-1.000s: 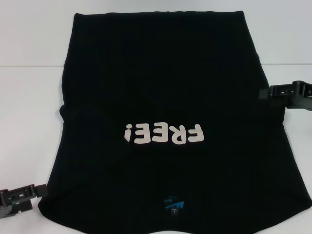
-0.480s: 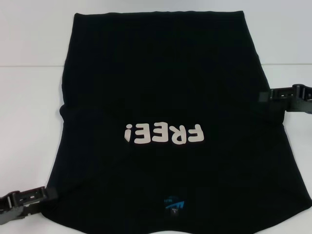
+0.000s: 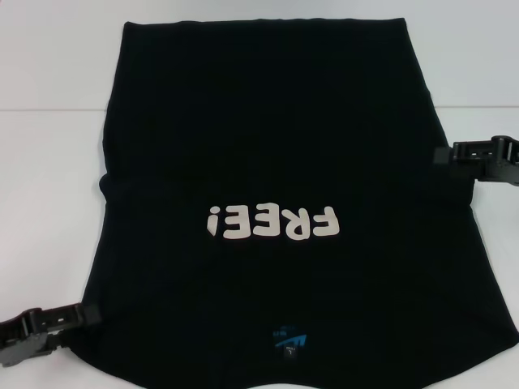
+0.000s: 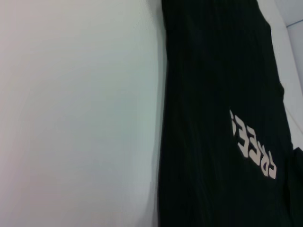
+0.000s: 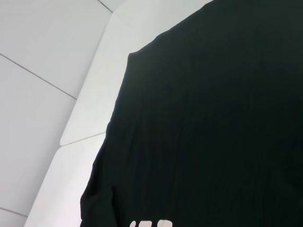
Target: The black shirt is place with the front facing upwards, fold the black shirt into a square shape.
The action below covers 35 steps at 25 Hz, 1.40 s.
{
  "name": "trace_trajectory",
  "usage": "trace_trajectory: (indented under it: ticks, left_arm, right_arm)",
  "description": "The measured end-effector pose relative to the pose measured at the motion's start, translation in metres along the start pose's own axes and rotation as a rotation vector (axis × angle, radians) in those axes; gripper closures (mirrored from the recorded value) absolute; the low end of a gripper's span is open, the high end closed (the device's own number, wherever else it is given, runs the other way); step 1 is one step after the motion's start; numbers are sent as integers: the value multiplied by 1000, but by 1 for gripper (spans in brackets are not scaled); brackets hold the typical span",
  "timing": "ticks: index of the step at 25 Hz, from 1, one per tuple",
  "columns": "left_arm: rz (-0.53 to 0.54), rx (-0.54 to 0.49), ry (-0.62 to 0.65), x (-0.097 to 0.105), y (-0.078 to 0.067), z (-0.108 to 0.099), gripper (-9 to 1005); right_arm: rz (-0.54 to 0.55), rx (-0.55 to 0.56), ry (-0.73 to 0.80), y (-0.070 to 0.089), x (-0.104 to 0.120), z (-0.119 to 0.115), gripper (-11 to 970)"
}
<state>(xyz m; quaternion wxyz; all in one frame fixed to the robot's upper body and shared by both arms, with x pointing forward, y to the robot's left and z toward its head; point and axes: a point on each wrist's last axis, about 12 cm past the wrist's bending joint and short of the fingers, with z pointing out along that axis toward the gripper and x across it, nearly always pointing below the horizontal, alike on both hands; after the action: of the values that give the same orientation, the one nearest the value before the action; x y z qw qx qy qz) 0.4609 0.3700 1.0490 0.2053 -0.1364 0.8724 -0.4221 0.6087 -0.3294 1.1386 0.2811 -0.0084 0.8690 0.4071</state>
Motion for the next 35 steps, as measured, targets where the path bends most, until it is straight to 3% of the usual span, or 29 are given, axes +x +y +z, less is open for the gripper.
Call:
trace_trajectory:
  ticks: [12, 18, 20, 24, 28, 31, 35]
  left_arm:
    - [6, 7, 7, -1, -2, 2, 416]
    - [13, 9, 6, -1, -2, 3, 655]
    - [17, 10, 5, -2, -2, 3, 864]
    - [32, 24, -1, -2, -4, 3, 933]
    - [77, 142, -18, -1, -12, 3, 968]
    - [94, 204, -27, -6, -19, 0, 968]
    - [102, 206, -34, -11, -22, 2, 968]
  right_arm:
    - [-1, -3, 21, -5, 8, -8, 371]
    - [0, 12, 25, -15, 15, -19, 376]
    - [-4, 13, 28, -17, 18, -21, 377]
    - [-19, 12, 37, -21, 24, -25, 380]
    - [-56, 4, 81, -21, 30, -29, 383]
    - [-61, 88, 164, -28, 33, -37, 386]
    - [-22, 224, 252, -38, 38, -50, 389]
